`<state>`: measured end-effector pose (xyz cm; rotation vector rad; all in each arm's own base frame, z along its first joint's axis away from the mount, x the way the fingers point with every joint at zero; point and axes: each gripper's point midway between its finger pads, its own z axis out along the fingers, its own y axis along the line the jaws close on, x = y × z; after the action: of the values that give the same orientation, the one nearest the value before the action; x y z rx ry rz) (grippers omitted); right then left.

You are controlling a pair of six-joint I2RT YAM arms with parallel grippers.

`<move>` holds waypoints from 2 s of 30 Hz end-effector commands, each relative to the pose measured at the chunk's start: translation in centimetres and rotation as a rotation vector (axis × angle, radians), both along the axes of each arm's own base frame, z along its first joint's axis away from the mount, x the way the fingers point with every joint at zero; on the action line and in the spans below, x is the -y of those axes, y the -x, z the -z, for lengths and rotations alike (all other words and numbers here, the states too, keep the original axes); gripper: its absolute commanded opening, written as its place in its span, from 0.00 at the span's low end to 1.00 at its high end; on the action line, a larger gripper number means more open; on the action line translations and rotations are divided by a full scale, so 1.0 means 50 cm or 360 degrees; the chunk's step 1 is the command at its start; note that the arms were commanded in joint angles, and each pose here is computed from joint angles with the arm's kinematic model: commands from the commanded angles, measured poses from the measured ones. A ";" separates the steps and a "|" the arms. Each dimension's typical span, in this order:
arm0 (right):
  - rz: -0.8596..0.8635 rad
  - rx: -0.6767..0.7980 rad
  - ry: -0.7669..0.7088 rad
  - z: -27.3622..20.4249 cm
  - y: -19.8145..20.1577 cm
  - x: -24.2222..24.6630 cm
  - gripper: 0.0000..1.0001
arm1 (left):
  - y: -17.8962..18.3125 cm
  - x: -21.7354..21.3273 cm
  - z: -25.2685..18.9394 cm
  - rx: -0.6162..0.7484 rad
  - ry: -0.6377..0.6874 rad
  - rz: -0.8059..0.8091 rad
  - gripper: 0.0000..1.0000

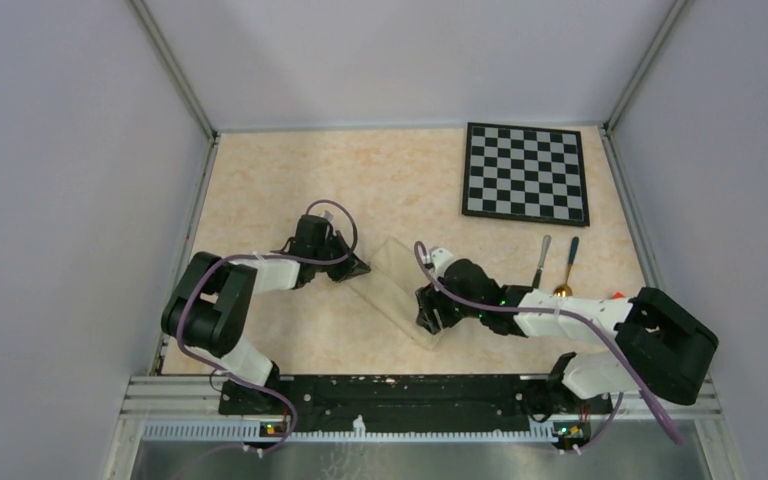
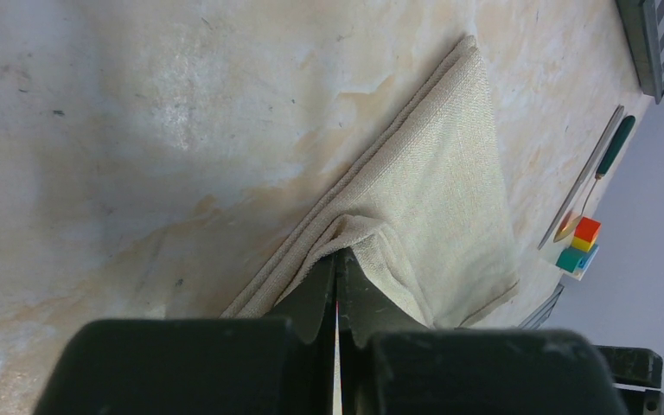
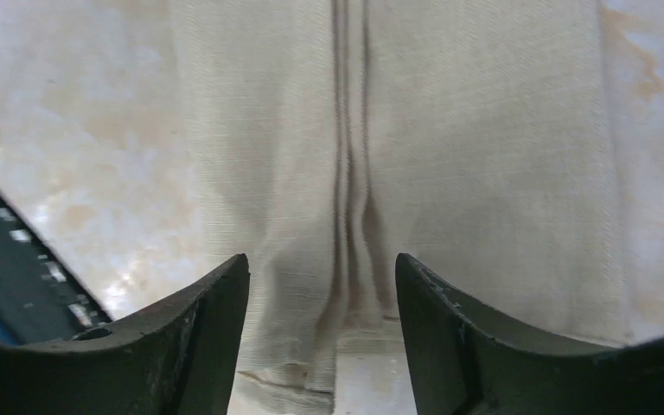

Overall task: Fold the napkin into a case and place the utensils inside
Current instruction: Smooth out the 2/3-rectangle-folded napkin at the center of the board.

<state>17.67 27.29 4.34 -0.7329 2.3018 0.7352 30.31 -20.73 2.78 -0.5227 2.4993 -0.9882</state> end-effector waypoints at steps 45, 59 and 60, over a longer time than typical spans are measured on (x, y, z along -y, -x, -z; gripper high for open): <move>-0.0332 -0.0593 -0.0520 0.053 -0.094 -0.226 0.29 | 0.014 -0.034 0.091 -0.0105 -0.0037 0.0026 0.00; -0.0385 -0.0653 -0.0798 -0.032 -0.097 -0.259 0.27 | -0.015 0.019 -0.159 0.0365 0.0162 0.0304 0.61; -0.0391 -0.0646 -0.0795 -0.043 -0.097 -0.259 0.27 | -0.007 0.022 -0.160 0.0357 0.0200 0.0304 0.60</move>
<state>21.82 39.63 2.97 -0.6448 2.3353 1.5842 31.09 -21.44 7.95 -0.2521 2.3916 -1.1435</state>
